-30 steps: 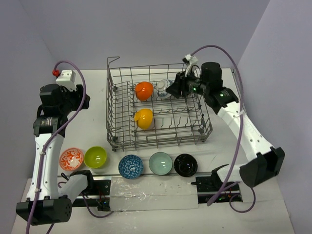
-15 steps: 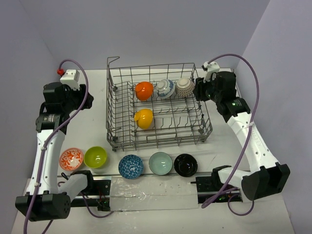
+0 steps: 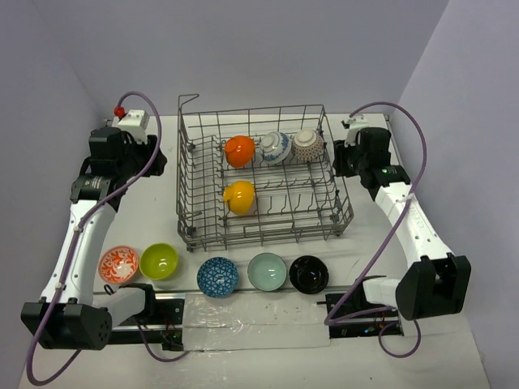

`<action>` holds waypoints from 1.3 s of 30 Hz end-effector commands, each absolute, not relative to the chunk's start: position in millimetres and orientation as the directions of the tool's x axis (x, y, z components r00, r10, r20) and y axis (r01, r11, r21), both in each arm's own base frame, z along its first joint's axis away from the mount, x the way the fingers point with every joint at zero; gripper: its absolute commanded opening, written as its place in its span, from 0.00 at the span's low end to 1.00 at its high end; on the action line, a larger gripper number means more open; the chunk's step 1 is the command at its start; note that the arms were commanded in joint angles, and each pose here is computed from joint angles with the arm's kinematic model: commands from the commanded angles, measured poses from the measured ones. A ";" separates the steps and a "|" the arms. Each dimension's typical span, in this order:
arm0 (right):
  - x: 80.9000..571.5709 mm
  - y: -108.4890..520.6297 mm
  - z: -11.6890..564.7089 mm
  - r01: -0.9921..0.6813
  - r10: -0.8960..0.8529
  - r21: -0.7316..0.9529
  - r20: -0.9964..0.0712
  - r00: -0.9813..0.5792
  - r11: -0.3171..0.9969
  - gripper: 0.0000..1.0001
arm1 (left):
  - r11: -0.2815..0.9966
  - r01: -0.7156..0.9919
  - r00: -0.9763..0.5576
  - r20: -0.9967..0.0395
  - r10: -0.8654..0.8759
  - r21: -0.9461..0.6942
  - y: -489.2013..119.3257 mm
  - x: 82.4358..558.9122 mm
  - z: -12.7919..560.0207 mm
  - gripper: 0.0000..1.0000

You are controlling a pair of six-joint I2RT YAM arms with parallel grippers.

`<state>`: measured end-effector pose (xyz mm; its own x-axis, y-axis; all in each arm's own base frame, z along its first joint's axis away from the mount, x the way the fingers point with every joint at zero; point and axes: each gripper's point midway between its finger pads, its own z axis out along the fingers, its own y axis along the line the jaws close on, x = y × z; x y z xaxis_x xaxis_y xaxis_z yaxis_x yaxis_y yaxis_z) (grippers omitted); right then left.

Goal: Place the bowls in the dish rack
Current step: Move the bowl from the dish rack.

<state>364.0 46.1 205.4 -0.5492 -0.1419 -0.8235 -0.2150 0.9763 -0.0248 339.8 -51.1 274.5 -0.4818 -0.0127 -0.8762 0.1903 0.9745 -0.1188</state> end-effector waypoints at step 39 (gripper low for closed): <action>375.6 28.8 157.2 -0.200 -0.150 -0.022 -0.744 -0.652 0.980 0.15 | 0.956 0.290 -0.525 -0.843 0.116 -0.049 -87.9 349.7 257.8 0.51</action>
<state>374.8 33.0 161.1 -0.6472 -0.1460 -0.7482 -0.2040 0.9789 -0.0146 345.4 -87.0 250.9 -0.5391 0.1062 -0.8355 0.2883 0.9554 -0.0646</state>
